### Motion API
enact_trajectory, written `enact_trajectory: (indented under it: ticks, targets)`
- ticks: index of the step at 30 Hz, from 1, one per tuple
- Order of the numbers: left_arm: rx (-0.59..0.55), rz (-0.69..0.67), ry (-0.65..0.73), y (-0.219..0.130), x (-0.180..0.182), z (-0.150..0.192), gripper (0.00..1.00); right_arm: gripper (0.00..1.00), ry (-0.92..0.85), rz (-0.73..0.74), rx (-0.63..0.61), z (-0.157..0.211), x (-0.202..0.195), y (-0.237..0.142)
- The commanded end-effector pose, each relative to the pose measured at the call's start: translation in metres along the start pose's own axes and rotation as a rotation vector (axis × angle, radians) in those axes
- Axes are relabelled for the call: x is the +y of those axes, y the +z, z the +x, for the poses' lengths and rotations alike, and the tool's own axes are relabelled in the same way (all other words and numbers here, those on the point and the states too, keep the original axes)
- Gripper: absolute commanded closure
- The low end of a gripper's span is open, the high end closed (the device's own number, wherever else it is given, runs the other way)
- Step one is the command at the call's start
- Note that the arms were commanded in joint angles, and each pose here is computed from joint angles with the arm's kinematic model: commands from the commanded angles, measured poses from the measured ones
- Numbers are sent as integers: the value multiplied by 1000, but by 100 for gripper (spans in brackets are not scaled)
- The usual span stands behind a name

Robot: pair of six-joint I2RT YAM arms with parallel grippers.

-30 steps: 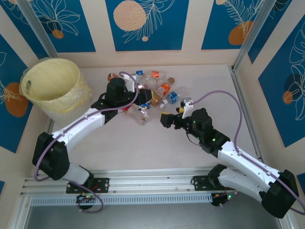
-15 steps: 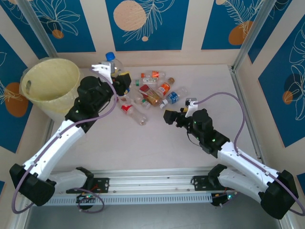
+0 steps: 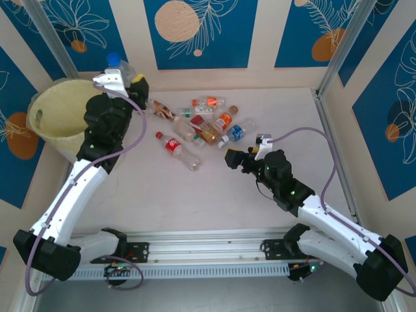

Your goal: Put the plastic bottles in the bin

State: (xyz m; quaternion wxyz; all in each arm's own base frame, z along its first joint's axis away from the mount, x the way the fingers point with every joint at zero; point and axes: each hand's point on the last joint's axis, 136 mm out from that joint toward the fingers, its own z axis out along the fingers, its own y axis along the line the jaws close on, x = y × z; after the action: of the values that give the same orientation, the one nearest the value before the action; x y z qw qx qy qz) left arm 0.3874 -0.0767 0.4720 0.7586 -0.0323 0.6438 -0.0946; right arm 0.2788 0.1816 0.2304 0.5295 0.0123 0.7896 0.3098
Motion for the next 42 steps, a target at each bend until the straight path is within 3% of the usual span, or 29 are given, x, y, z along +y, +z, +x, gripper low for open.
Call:
enact_trajectory:
  ticks: [1, 9, 20, 25, 31, 34, 37, 42]
  targets:
    - [-116, -109, -7, -4, 32, -33, 57, 0, 29, 26, -59, -10, -7, -5]
    - [-182, -313, -15, -6, 99, -41, 57, 0, 40, 40, -44, -8, -11, -6]
    - [-210, -547, -201, -6, 178, 8, 59, 0, 57, 40, -31, -6, -14, -6]
    - [-238, -681, -214, -10, 206, 23, 53, 0, 58, 38, -18, -4, -14, -5]
    - [-204, -537, -304, 1, 193, 3, 54, 0, 57, 45, -16, -6, -15, -5]
    - [-203, -513, -266, 4, 186, -17, 55, 0, 61, 46, -17, -6, -15, -3]
    - [-217, -615, -168, 0, 203, -28, 55, 0, 62, 39, -3, -4, -14, 0]
    - [-138, -719, -82, 7, 235, -7, 56, 1, 59, 42, 22, 0, -14, 5]
